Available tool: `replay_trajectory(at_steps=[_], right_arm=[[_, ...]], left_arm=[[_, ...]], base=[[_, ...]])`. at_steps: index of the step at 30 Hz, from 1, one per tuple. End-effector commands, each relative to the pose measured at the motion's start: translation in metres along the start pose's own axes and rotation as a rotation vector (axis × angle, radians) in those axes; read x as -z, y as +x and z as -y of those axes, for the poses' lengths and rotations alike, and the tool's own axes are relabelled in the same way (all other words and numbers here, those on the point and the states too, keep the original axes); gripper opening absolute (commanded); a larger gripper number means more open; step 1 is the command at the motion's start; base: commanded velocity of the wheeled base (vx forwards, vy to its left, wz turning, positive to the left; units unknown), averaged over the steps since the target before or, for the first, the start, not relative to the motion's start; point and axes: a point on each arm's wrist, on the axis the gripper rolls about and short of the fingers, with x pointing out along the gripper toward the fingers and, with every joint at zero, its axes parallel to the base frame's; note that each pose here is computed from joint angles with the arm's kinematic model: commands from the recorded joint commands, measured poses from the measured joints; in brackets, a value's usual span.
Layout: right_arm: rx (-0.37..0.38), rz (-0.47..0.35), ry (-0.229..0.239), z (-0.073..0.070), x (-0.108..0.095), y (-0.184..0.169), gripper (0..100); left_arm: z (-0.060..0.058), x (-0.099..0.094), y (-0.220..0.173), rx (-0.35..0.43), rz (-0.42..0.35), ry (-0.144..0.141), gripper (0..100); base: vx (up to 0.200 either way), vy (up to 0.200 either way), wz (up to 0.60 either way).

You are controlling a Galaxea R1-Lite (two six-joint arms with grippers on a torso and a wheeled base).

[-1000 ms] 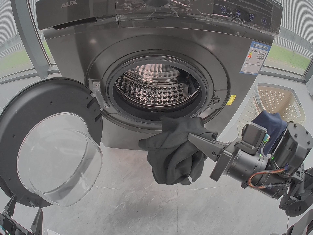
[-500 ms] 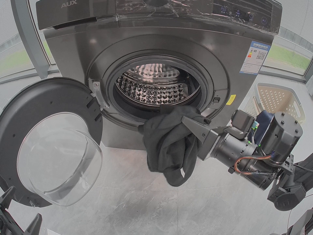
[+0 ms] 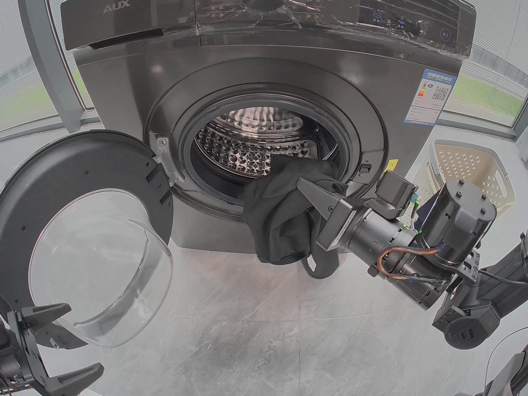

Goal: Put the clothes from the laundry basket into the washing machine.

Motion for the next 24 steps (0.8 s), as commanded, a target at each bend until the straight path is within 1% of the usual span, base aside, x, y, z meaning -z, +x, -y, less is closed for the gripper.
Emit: replay_trajectory(at_steps=[1,2,3,4,5,8,10,13,16,19,20,24], right_arm=[[-0.045,0.02,0.009,-0.001,-0.004,0.004,0],[-0.045,0.022,0.009,-0.002,-0.004,0.004,0],[-0.048,0.029,0.011,-0.004,-0.005,0.005,0],[-0.047,0.032,0.012,-0.004,-0.006,0.005,0],[-0.042,0.043,0.012,-0.004,-0.008,0.007,0],[-0.004,0.055,0.008,0.001,-0.007,0.012,0],[0.018,0.058,0.009,0.004,-0.002,0.016,0],[0.009,0.079,0.012,0.001,-0.005,0.018,0],[0.006,0.086,0.013,0.001,-0.007,0.018,0],[0.0,0.083,0.014,-0.001,-0.005,0.018,0],[-0.003,0.08,0.016,-0.002,-0.004,0.017,0],[-0.009,0.075,0.017,-0.005,-0.003,0.016,0]], left_arm=[[-0.017,-0.018,0.035,0.132,-0.099,-0.056,100],[-0.018,-0.018,0.036,0.135,-0.101,-0.058,100],[-0.021,-0.022,0.047,0.173,-0.123,-0.066,100],[-0.021,-0.022,0.049,0.177,-0.129,-0.068,100],[-0.024,-0.025,0.06,0.207,-0.154,-0.077,100],[-0.029,-0.025,0.079,0.227,-0.191,-0.085,100],[-0.03,-0.024,0.091,0.24,-0.2,-0.079,100],[-0.031,-0.027,0.108,0.257,-0.202,-0.066,100],[-0.03,-0.026,0.125,0.271,-0.225,-0.064,100],[-0.031,-0.028,0.134,0.281,-0.228,-0.062,100],[-0.03,-0.029,0.143,0.307,-0.229,-0.058,100],[-0.033,-0.029,0.163,0.318,-0.254,-0.066,100]], base=[[0.0,0.0,0.0],[0.0,0.0,0.0],[0.0,0.0,0.0],[0.0,0.0,0.0],[0.0,0.0,0.0],[0.0,0.0,0.0],[0.0,0.0,0.0],[0.0,0.0,0.0],[0.0,0.0,0.0],[0.0,0.0,0.0],[0.0,0.0,0.0],[0.0,0.0,0.0]])
